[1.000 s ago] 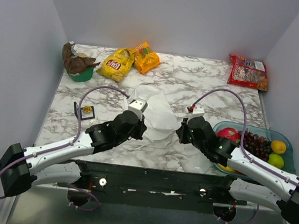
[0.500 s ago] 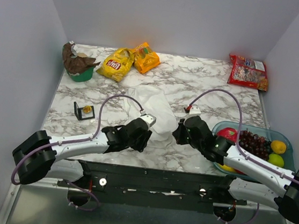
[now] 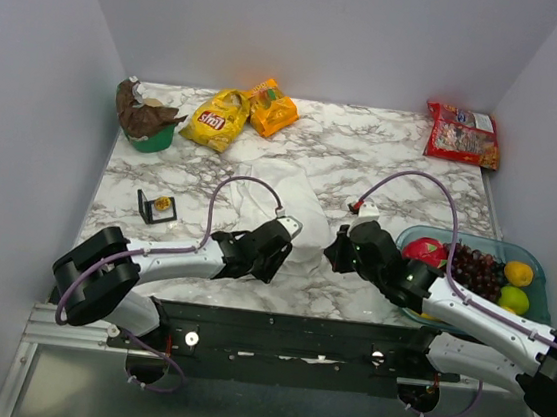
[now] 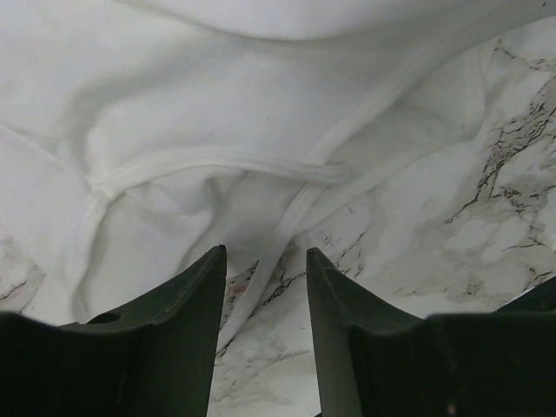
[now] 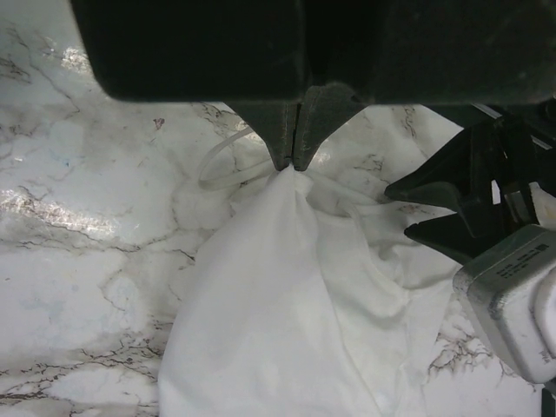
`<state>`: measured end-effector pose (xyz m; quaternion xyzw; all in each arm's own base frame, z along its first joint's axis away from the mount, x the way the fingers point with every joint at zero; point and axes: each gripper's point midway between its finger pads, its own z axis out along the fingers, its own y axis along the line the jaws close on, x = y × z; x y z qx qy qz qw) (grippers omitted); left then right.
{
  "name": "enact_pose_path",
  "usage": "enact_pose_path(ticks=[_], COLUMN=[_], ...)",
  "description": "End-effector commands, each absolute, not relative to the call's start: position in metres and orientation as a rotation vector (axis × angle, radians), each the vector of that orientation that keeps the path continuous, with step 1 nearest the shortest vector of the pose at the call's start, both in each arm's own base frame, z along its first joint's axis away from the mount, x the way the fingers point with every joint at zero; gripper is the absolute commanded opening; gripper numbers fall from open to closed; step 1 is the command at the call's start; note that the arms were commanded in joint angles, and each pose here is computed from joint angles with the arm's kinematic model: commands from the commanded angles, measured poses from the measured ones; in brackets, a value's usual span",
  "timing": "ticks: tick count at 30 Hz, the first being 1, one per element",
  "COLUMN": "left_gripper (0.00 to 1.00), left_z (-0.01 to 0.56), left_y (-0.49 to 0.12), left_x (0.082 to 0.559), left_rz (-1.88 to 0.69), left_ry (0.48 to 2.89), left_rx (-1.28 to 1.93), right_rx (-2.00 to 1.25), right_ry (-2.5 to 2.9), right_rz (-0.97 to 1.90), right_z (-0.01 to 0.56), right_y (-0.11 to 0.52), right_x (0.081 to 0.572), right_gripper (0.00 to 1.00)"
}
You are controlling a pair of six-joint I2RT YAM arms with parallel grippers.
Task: Pin the brooch onto the clothing
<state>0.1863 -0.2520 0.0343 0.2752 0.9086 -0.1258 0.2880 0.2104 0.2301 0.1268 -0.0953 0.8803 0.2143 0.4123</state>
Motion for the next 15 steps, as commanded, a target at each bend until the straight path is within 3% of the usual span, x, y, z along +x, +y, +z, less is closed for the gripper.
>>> enact_pose_path(ticks=[1,8,15], left_gripper=[0.49,0.46,0.24], left_z=[0.035,0.021,0.023], left_y=[-0.262,-0.269,-0.266], left_x=[0.189,0.183,0.184], left_rz=[-0.342,-0.349,-0.315], left_ry=[2.422,2.456,2.458], left_rx=[0.765,0.800,0.776], right_rx=[-0.220,-0.218,-0.216], right_ry=[2.200,2.202,2.196], right_rz=[0.555,0.539,0.537], right_z=[0.128,0.126,0.127], right_y=[0.229,0.227,0.226], right_x=[0.210,0.211,0.212], right_gripper=[0.01,0.01,0.01])
